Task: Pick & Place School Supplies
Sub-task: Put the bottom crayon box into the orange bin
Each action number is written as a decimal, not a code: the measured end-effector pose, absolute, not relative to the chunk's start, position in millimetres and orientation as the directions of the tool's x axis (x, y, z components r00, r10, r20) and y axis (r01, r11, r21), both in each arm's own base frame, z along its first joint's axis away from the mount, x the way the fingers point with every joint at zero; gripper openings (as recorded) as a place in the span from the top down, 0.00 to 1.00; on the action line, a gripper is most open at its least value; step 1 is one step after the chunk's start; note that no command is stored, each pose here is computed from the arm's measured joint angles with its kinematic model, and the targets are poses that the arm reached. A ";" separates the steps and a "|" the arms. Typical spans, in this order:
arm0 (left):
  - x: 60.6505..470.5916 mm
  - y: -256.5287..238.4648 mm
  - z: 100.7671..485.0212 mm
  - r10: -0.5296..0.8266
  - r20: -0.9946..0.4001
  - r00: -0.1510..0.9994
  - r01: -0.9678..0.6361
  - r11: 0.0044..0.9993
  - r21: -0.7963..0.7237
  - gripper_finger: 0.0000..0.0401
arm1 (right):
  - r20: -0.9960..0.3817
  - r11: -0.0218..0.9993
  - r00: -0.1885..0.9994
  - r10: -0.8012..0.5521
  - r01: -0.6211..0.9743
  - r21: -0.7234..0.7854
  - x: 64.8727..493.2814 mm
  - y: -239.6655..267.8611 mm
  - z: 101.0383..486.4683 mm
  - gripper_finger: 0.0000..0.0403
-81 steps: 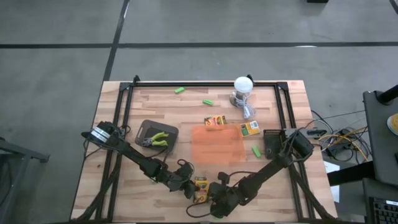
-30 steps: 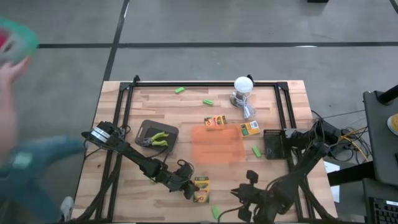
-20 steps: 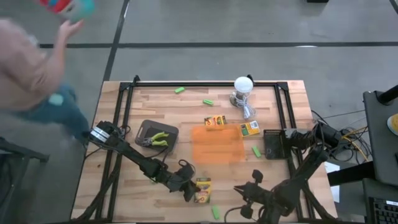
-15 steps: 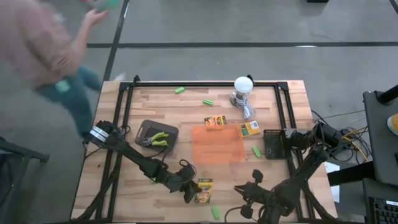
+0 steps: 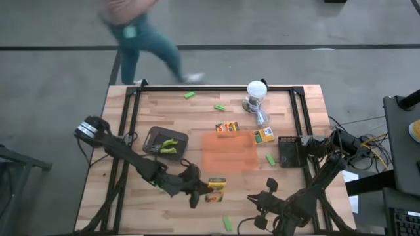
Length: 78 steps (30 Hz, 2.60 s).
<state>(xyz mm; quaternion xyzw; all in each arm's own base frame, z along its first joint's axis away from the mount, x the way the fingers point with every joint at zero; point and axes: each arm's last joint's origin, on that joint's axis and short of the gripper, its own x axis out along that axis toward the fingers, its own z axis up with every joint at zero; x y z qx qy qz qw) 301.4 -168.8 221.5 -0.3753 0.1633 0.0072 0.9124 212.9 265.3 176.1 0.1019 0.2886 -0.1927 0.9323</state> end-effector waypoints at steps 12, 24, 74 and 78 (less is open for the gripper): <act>257.9 -135.2 303.8 0.073 -0.105 0.992 -0.120 0.808 -0.577 0.90 | -0.581 0.905 0.754 -0.306 0.420 0.068 211.5 263.3 172.8 0.93; 240.0 -109.6 331.1 0.180 -0.038 0.983 -0.174 0.848 -0.501 0.90 | -0.582 0.905 0.752 -0.308 0.420 0.064 210.7 262.3 170.8 0.93; 324.3 -12.5 213.6 0.190 -0.546 0.816 -0.574 0.385 -0.723 0.90 | -0.589 0.852 0.733 -0.341 0.505 0.136 206.5 251.8 157.2 0.93; 334.2 -13.6 204.0 0.152 -0.573 0.805 -0.585 0.365 -0.724 0.90 | -0.589 0.853 0.733 -0.340 0.505 0.135 206.3 251.9 157.2 0.93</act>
